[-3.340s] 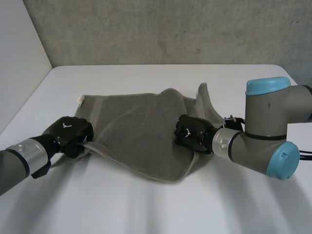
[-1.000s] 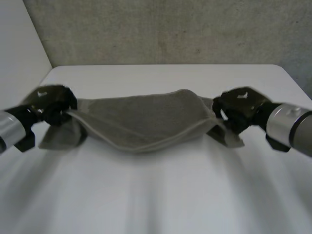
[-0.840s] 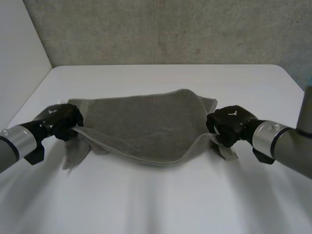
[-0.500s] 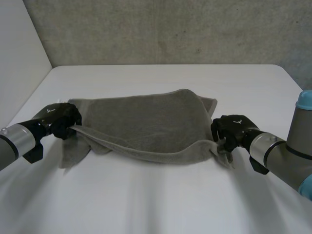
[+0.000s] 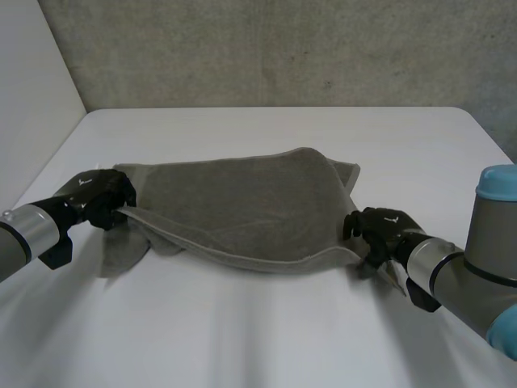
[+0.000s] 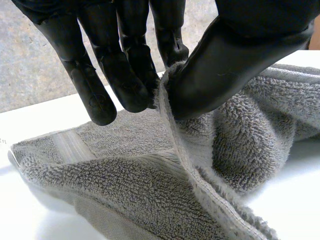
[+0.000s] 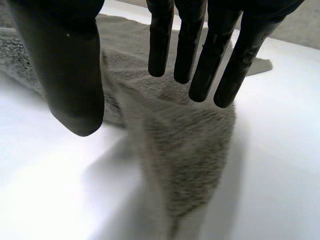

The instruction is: Fold the towel.

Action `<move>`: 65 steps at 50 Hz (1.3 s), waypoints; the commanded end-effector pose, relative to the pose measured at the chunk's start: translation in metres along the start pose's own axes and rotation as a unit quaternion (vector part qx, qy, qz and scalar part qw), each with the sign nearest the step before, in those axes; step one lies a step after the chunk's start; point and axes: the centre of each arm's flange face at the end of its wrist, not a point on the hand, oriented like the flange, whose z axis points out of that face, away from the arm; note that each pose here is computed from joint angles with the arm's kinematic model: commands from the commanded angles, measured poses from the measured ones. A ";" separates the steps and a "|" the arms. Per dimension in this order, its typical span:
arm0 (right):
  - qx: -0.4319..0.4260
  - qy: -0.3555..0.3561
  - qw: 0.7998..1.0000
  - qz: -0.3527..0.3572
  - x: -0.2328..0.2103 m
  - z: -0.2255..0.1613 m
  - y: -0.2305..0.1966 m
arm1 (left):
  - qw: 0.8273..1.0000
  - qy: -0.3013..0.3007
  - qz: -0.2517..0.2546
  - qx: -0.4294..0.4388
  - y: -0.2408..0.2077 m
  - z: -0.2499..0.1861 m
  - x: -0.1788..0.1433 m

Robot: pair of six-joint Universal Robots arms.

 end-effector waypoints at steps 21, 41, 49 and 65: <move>0.098 0.040 0.994 -0.015 0.021 -0.002 -0.050 | 0.999 -0.023 -0.016 -0.031 0.021 -0.003 0.000; 0.093 0.011 0.996 -0.015 0.013 -0.018 -0.045 | 0.994 -0.031 -0.054 -0.089 0.054 -0.014 0.030; 0.112 0.028 0.993 -0.014 0.024 -0.025 -0.057 | 0.992 -0.041 -0.077 -0.087 0.053 -0.014 0.032; 0.169 0.040 0.982 -0.079 0.046 -0.079 -0.119 | 0.996 -0.075 -0.001 0.053 -0.040 -0.040 0.024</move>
